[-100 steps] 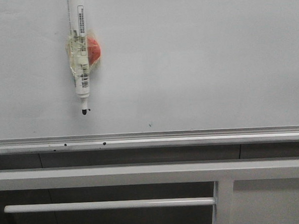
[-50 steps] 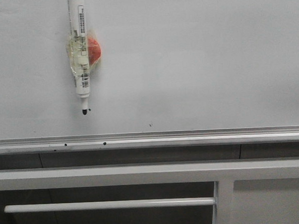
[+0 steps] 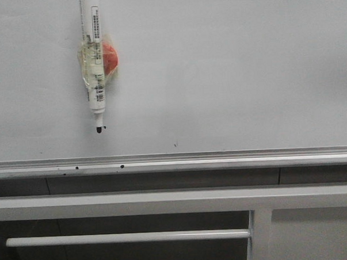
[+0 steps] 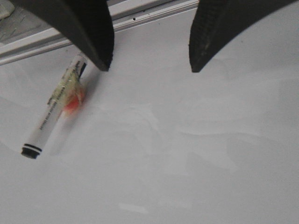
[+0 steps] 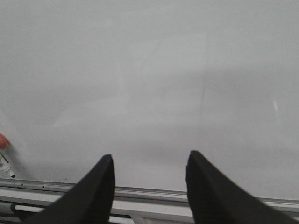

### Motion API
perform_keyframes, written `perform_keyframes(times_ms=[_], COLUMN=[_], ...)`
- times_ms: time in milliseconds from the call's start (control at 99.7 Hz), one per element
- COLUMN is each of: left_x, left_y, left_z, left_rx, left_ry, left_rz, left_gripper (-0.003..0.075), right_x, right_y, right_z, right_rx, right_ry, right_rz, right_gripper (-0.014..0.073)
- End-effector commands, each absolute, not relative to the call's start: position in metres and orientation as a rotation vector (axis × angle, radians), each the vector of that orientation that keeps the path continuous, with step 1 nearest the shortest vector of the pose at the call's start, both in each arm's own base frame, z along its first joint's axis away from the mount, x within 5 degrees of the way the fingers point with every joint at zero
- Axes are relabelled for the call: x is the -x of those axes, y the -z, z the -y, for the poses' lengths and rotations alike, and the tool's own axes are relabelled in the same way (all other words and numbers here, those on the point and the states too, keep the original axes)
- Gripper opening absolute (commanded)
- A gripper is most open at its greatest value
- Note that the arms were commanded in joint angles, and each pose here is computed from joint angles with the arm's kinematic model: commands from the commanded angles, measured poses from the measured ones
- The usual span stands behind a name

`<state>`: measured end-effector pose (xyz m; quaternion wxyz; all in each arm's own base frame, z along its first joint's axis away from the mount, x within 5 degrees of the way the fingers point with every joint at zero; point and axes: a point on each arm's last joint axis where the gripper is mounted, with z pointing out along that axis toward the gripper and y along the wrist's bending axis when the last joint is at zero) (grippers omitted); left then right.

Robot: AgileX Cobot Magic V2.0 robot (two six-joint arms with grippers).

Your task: Write number 1 on whiteboard

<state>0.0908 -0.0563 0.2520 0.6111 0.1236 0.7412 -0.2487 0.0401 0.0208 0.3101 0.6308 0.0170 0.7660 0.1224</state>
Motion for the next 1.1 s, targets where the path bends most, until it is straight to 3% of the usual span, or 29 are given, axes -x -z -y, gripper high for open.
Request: perform_keyframes(times_ms=[0, 541, 922, 1093], left_x=[-0.096, -0.122, -0.116, -0.119], left_y=[-0.262, -0.221, -0.203, -0.198], left_z=[0.061, 0.136, 0.165, 0.177], left_rx=[-0.267, -0.358, -0.288, -0.309], left_ry=[0.604, 0.679, 0.616, 0.599], left_rz=[-1.616, -1.674, -1.521, -1.529], left_gripper=[0.0313, 0.0313, 0.0313, 0.0314], right_x=[-0.04, -0.056, -0.055, -0.056], right_y=[-0.328, -0.336, -0.338, -0.339], right_z=[-0.02, -0.029, -0.03, -0.03], right_rx=[-0.042, 0.063, 0.089, 0.086], right_ry=[-0.28, -0.379, -0.392, -0.39], right_rz=[-1.676, -1.732, -1.718, -1.711], right_gripper=[0.0311, 0.0311, 0.0311, 0.0311])
